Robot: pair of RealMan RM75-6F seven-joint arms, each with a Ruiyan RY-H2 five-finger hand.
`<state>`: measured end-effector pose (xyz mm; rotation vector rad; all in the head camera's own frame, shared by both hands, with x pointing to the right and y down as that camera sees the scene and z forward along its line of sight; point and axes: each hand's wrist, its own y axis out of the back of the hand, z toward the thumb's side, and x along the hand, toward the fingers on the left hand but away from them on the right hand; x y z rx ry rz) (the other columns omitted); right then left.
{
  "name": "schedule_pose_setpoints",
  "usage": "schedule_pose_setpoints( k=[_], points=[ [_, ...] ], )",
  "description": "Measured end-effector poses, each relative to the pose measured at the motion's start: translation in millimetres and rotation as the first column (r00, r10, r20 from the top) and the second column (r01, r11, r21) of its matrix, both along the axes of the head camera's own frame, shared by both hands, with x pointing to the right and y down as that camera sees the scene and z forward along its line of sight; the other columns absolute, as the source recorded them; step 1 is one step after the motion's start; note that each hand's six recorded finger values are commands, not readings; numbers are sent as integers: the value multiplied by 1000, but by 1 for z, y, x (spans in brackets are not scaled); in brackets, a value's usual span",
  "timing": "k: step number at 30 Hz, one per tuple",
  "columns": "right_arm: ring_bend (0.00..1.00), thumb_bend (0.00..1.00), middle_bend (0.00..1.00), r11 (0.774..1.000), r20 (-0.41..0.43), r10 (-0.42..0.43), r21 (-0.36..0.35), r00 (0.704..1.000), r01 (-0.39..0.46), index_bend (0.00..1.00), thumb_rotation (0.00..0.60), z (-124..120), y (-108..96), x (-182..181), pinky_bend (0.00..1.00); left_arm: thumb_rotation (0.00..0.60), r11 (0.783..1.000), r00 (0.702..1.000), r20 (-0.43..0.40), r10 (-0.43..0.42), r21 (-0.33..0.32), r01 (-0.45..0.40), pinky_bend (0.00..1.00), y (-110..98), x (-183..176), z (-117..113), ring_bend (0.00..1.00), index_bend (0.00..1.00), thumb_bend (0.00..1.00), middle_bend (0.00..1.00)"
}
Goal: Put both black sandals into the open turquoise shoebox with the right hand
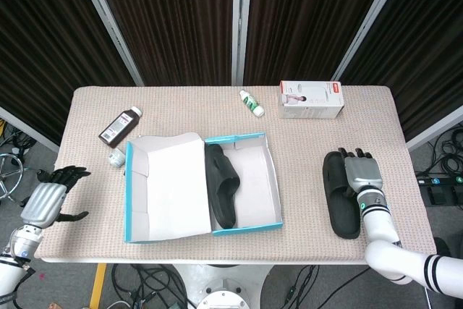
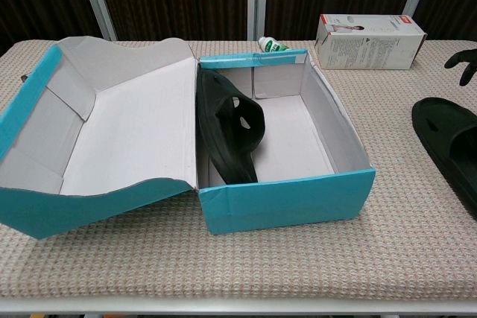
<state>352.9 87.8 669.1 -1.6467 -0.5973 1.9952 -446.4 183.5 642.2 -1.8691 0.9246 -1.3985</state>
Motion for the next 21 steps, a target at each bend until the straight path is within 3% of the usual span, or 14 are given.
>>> schedule_pose_setpoints(
  k=[21],
  points=[
    [0,26,132,995,-14,-41,-96,999,40,2,600,36,0,4,89,600,1000,1000,-10,5,-29,-5,136,4,6,4,91,189,70,150]
  ],
)
